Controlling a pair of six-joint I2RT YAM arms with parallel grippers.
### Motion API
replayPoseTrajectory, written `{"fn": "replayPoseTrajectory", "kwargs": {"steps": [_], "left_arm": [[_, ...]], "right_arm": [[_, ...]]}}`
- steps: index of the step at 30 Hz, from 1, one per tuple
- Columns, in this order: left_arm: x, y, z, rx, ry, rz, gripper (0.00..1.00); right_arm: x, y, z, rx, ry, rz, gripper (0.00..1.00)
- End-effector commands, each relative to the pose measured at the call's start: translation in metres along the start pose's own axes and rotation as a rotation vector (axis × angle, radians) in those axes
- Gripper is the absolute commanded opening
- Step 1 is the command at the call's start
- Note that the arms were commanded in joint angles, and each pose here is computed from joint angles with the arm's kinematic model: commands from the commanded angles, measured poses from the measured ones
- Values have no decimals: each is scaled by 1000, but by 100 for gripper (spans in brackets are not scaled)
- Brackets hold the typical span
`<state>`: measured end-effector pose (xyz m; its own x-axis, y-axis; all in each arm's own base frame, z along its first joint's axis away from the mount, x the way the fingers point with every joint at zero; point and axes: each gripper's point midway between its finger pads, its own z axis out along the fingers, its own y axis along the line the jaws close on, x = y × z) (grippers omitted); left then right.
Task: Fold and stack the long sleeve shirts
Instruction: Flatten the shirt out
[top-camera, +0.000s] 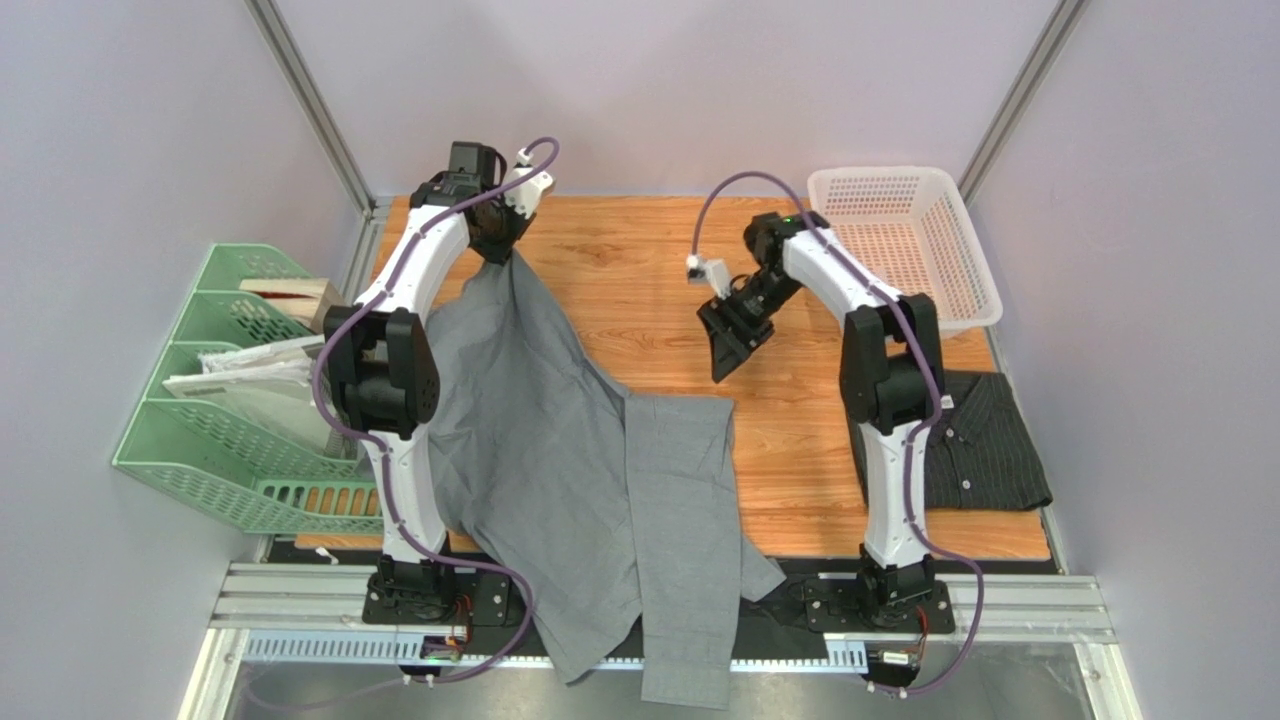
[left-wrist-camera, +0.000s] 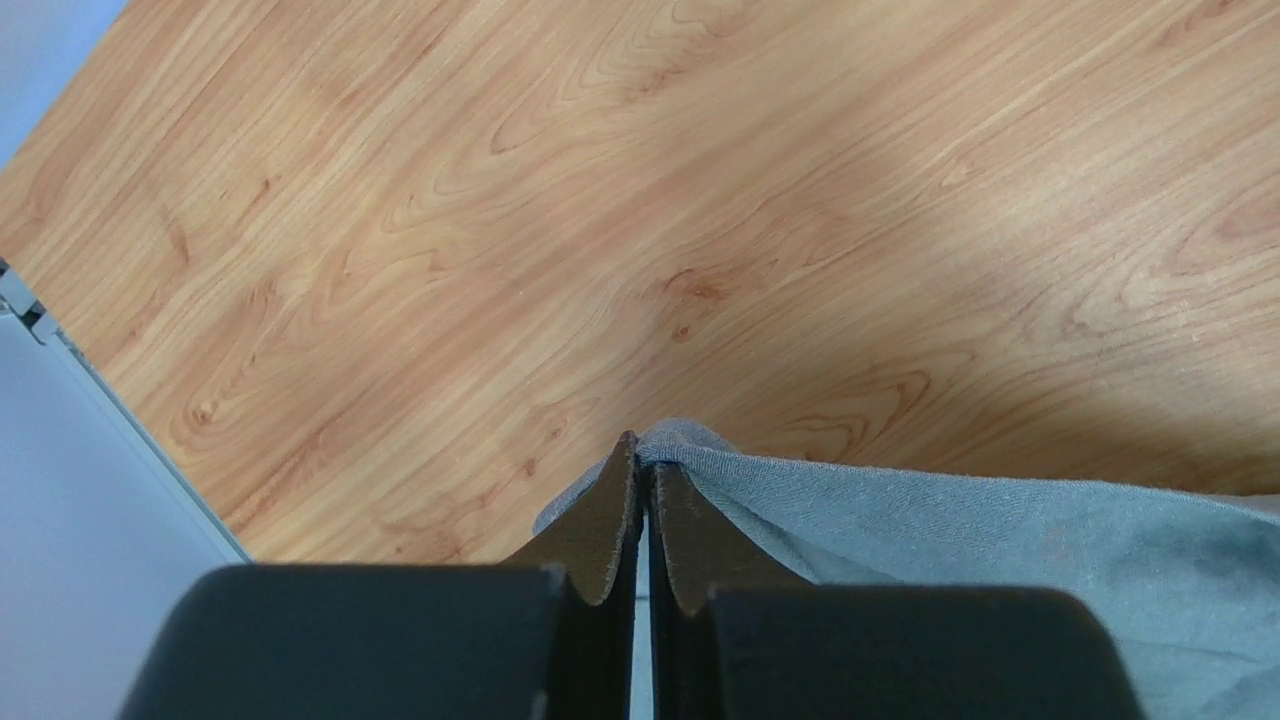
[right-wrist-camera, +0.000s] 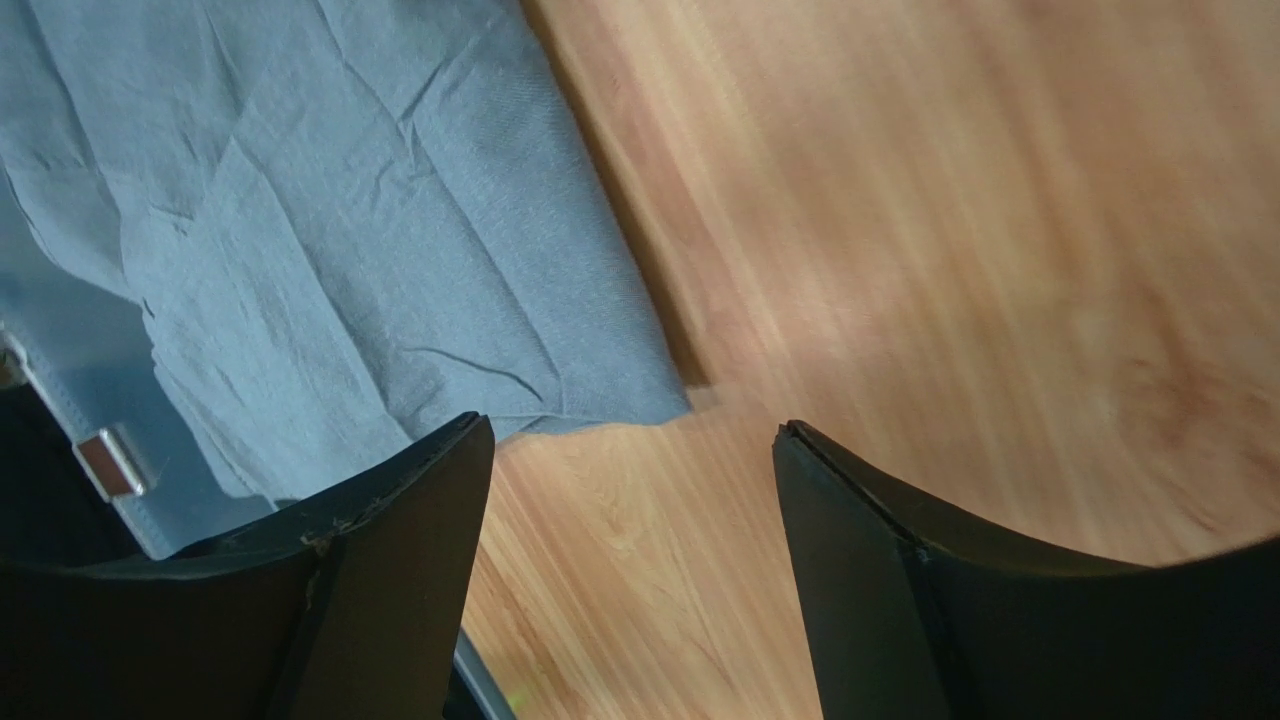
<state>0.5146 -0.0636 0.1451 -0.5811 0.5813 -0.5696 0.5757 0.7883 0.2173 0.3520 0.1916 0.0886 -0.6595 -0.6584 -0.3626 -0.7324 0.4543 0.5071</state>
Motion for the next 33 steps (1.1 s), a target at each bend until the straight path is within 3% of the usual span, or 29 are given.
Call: {"fn": "replayPoseTrajectory", "kwargs": {"steps": [1, 6, 9, 13, 14, 17, 22, 24, 26, 27, 28, 31, 33], "left_arm": [[-24, 6, -24, -13, -69, 28, 0], [-19, 4, -21, -3, -52, 29, 0], [-19, 5, -21, -7, -47, 31, 0], [-17, 3, -19, 5, -36, 26, 0], [-17, 2, -20, 12, -36, 22, 0], [-21, -13, -31, 84, -48, -3, 0], [-13, -32, -33, 134, 15, -57, 0], [-9, -25, -23, 105, 47, -80, 0], [-7, -20, -13, 84, 68, -96, 0], [-5, -14, -3, 59, 88, -101, 0], [-4, -11, 3, 51, 95, -108, 0], [5, 6, 24, -6, 132, -131, 0], [9, 21, 32, -33, 128, -156, 0]], "right_arm": [[52, 31, 23, -70, 260, 74, 75], [57, 31, 46, -38, 342, 50, 72], [66, 28, 56, -35, 390, 45, 60], [79, 16, 50, 3, 457, 63, 0], [79, 13, 38, 17, 443, 80, 0], [72, -16, -12, 151, 393, 112, 0], [-9, -105, -123, 623, 185, -16, 0], [-43, -137, -139, 785, 119, -89, 0], [-54, -164, -144, 950, 148, -127, 0], [-86, -182, -156, 1078, 39, -168, 0], [-92, -189, -160, 1144, 30, -170, 20], [-118, -183, -155, 1163, -51, -181, 63], [-118, -171, -159, 1129, -70, -168, 72]]}}
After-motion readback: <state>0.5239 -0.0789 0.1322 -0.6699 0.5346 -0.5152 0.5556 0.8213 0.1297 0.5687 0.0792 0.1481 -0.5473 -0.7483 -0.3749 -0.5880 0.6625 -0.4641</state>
